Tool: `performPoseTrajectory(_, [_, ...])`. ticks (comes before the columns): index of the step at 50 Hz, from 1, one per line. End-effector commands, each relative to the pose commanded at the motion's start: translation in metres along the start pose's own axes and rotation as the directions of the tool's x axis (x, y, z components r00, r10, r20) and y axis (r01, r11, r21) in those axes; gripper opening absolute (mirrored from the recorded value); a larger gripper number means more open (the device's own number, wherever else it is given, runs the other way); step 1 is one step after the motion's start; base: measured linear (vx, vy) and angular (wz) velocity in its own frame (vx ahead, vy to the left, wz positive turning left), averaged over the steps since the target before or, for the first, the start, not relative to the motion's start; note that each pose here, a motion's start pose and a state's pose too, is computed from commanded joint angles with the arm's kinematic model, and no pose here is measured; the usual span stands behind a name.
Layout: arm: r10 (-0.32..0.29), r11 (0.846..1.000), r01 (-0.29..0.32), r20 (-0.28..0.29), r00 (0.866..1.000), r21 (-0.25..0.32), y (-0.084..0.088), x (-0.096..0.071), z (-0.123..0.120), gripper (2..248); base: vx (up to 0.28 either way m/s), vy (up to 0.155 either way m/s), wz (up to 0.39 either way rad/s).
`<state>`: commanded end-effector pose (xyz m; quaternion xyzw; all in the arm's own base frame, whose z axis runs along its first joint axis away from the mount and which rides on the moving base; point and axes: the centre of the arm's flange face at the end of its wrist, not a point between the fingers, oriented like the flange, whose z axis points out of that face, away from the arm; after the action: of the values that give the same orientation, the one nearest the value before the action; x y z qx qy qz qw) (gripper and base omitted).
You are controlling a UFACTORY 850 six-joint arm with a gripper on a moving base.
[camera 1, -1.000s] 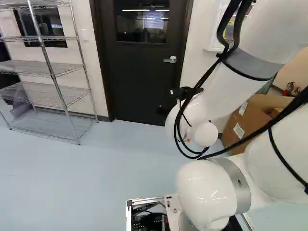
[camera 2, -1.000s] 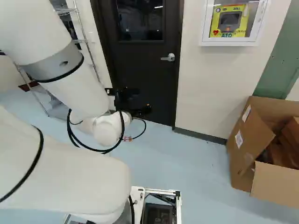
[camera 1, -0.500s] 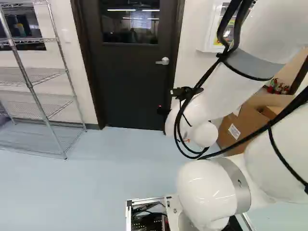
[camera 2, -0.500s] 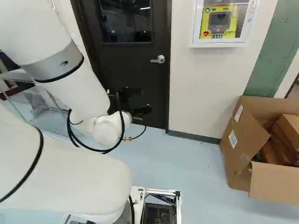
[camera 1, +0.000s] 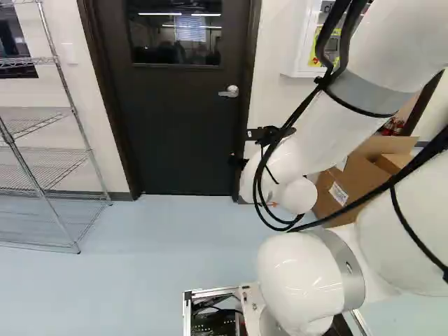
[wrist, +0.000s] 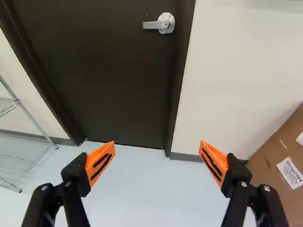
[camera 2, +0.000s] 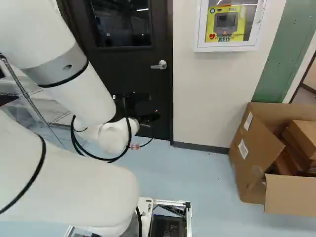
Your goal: Open the door and move inside
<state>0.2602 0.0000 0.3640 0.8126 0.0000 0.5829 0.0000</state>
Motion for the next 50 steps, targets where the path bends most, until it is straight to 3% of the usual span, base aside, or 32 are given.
performPoseTrajectory(50, [0.000,1.000,0.000,0.000,1.000,0.000,0.0000,0.0000,0.0000,247,0.170,0.047,-0.023])
